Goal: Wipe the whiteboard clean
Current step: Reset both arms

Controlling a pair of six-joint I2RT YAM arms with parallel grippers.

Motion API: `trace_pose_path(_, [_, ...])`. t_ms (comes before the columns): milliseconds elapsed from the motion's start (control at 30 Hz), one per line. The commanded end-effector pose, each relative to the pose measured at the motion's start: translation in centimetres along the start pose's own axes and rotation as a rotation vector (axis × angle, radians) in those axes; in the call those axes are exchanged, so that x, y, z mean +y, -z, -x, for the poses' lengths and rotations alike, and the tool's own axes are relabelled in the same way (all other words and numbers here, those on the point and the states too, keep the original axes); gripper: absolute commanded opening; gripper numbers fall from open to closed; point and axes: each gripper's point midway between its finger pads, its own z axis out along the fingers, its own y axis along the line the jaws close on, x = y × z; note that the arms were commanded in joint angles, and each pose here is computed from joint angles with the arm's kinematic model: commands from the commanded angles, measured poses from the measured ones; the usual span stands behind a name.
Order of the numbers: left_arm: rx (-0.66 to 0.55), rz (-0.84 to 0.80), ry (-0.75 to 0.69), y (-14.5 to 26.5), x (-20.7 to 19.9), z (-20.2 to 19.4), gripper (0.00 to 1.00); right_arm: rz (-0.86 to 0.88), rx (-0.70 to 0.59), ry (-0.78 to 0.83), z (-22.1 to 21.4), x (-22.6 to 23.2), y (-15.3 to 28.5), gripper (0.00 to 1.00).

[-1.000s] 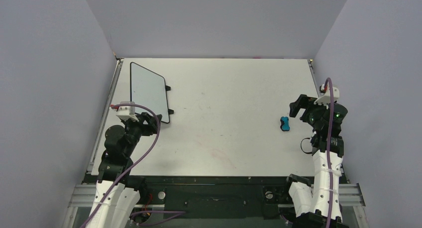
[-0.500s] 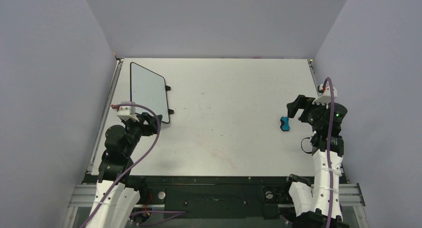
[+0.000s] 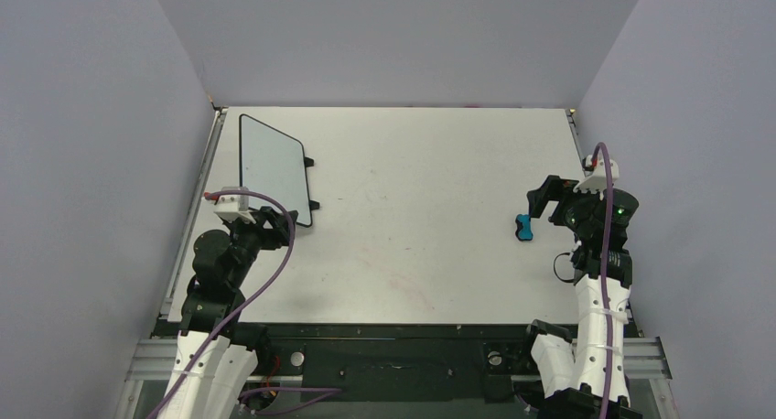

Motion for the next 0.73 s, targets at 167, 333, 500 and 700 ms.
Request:
trace_pose_path(167, [-0.032,0.014,-0.006,0.11,0.19,0.87,0.67,-0.032,-0.067,0.029,2.32,-0.38,0.61,0.87])
trace_pose_path(333, [-0.035,0.012,-0.01,0.11,0.21,0.86,0.67,-0.05,-0.072,0.028,2.33,-0.7,0.63,0.87])
trace_pose_path(500, [-0.041,0.015,-0.013,0.18,0.27,0.98,0.67,-0.05,-0.081,0.03,2.61,-0.62,0.79,0.87])
trace_pose_path(700, [-0.044,0.016,-0.014,0.22,0.3,1.04,0.67,-0.041,-0.068,0.064,2.27,-0.55,0.88,0.87])
